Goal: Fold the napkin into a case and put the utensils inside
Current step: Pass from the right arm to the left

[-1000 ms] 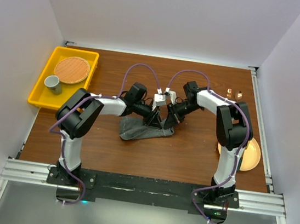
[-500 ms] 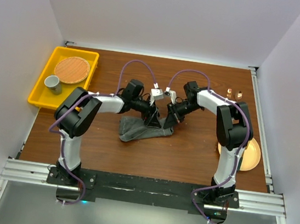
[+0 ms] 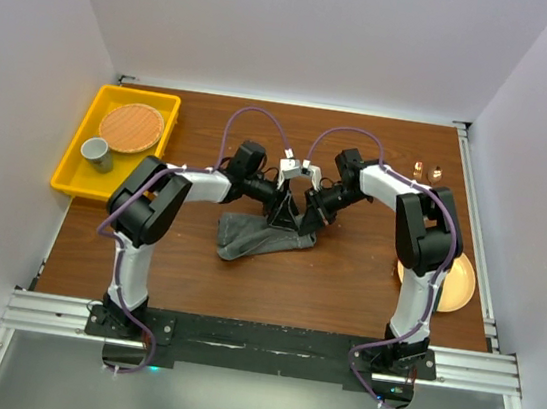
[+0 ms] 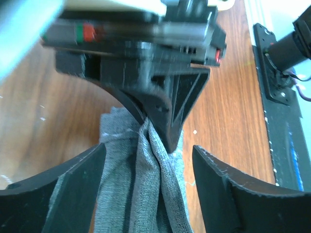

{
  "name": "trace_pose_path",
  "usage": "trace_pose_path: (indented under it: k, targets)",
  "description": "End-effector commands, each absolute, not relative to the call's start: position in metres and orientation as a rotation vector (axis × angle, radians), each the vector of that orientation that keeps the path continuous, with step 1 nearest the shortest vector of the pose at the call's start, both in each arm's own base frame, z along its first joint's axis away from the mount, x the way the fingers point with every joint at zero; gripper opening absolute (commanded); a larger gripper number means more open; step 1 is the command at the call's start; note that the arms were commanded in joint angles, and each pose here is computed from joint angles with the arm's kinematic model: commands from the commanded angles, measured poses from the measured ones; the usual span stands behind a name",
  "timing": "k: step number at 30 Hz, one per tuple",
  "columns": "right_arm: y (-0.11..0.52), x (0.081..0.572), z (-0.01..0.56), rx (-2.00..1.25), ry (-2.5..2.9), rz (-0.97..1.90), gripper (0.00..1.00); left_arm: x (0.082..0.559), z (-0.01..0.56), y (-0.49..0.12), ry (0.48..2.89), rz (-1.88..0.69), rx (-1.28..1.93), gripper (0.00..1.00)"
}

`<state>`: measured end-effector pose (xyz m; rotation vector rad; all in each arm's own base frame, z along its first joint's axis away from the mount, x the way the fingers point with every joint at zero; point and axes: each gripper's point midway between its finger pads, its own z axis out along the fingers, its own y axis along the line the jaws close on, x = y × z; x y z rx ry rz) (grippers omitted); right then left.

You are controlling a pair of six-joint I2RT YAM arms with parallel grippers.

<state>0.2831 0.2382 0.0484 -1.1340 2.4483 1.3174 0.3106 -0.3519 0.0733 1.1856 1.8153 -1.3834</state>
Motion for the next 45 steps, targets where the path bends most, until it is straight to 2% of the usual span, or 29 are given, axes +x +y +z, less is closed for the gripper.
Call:
trace_pose_path:
  k: [1,9,15,20,23,26,27,29,30,33,34,38,45]
  targets:
    - [0.247,0.287,0.071,-1.182,2.321,1.331,0.00,0.302,0.086,-0.357,1.760,-1.463,1.238,0.68]
    - [0.248,0.289,0.070,-1.173,2.326,1.334,0.00,0.292,0.080,-0.350,1.811,-1.449,1.236,0.39]
    - [0.248,0.288,0.069,-1.168,2.333,1.340,0.00,0.288,0.072,-0.351,1.848,-1.429,1.231,0.33]
    - [0.247,0.288,0.068,-1.154,2.349,1.331,0.00,0.280,0.073,-0.352,1.836,-1.416,1.256,0.35]
    - [0.247,0.289,0.067,-1.145,2.355,1.327,0.00,0.278,0.072,-0.353,1.823,-1.387,1.279,0.33]
    - [0.247,0.290,0.067,-1.144,2.354,1.327,0.00,0.278,0.064,-0.352,1.861,-1.359,1.277,0.20]
    - [0.248,0.289,0.067,-1.146,2.354,1.327,0.00,0.279,0.062,-0.351,1.873,-1.347,1.271,0.11]
    - [0.247,0.288,0.067,-1.145,2.358,1.327,0.01,0.280,0.056,-0.349,1.915,-1.325,1.253,0.00]
    - [0.246,0.288,0.067,-1.144,2.359,1.327,0.07,0.280,0.054,-0.348,1.930,-1.326,1.243,0.00]
    - [0.246,0.288,0.070,-1.136,2.364,1.331,0.15,0.277,0.044,-0.345,1.990,-1.338,1.214,0.00]
    - [0.247,0.288,0.072,-1.136,2.361,1.332,0.21,0.276,0.043,-0.345,1.993,-1.339,1.210,0.00]
    - [0.252,0.295,0.093,-1.105,2.332,1.335,0.35,0.271,0.031,-0.340,2.039,-1.337,1.182,0.00]
    - [0.253,0.303,0.119,-1.035,2.333,1.299,0.34,0.266,0.020,-0.336,2.070,-1.342,1.154,0.00]
